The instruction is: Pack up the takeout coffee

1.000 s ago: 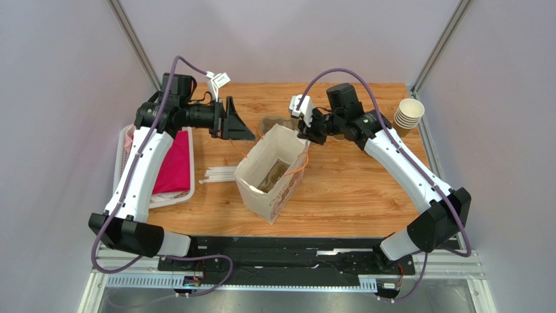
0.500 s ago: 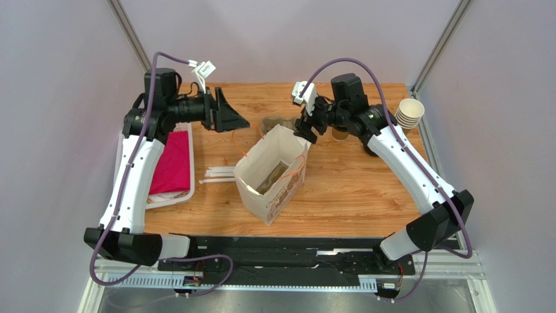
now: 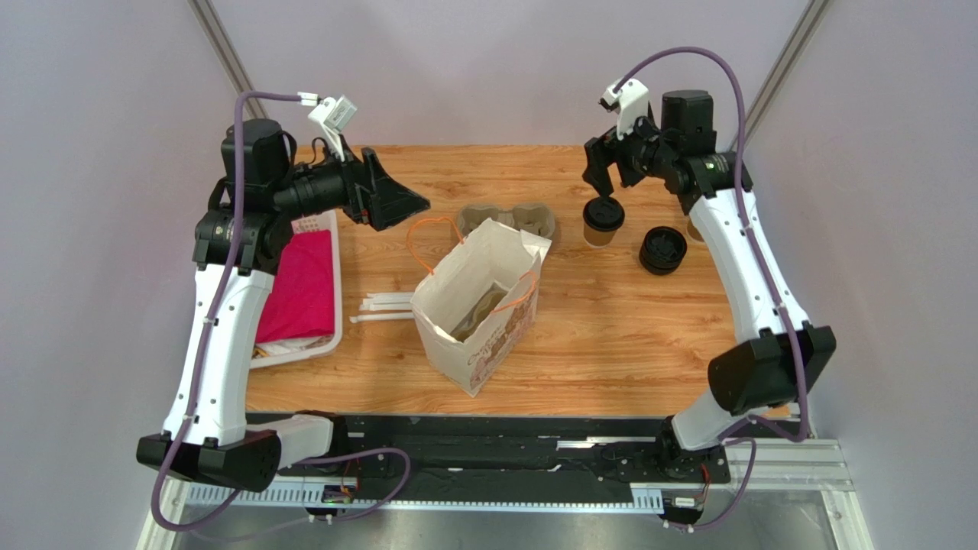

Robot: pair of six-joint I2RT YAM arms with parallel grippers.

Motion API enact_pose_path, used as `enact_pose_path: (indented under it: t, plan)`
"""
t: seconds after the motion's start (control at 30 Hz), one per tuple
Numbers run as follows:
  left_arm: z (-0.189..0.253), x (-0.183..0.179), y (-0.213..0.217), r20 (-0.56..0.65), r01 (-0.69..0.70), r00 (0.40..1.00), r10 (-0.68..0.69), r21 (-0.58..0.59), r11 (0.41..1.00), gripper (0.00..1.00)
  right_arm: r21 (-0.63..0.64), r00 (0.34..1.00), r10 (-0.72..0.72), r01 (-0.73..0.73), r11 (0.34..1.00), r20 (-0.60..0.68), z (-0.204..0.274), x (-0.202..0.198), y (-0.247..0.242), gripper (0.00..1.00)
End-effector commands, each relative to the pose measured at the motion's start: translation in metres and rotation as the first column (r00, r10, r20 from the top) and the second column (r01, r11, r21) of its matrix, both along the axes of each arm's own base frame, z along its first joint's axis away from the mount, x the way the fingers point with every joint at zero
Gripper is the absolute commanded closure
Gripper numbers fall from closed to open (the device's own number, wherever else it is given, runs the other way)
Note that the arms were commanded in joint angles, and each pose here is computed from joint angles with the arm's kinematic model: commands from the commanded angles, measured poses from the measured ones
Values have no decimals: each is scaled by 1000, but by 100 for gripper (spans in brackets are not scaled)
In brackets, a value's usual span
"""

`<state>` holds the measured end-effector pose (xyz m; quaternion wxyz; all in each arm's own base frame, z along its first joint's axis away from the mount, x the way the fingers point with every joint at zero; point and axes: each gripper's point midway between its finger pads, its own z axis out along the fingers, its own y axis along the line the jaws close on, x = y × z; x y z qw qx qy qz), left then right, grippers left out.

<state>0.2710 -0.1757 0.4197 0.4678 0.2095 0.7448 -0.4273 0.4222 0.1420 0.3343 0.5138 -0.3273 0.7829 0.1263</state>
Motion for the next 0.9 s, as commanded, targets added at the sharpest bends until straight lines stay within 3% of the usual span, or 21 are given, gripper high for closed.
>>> enact_pose_path:
  t: [0.0, 0.27, 0.5, 0.87]
  plan:
    - [18, 2, 9, 127, -52, 991, 47, 37, 998, 1, -89, 976, -169, 158, 983, -139, -51, 25, -41, 13]
    - [4, 7, 8, 83, -44, 996, 40, 44, 998, 1, -160, 932, -270, 236, 959, -243, -113, 62, -65, 9]
    - [-6, 9, 8, 57, -39, 998, 37, 48, 998, 1, -175, 911, -259, 212, 962, -321, -156, 70, -61, 9]
    - [-8, 16, 6, 40, -36, 999, 34, 44, 998, 1, -211, 905, -273, 212, 954, -326, -179, 83, -66, 9]
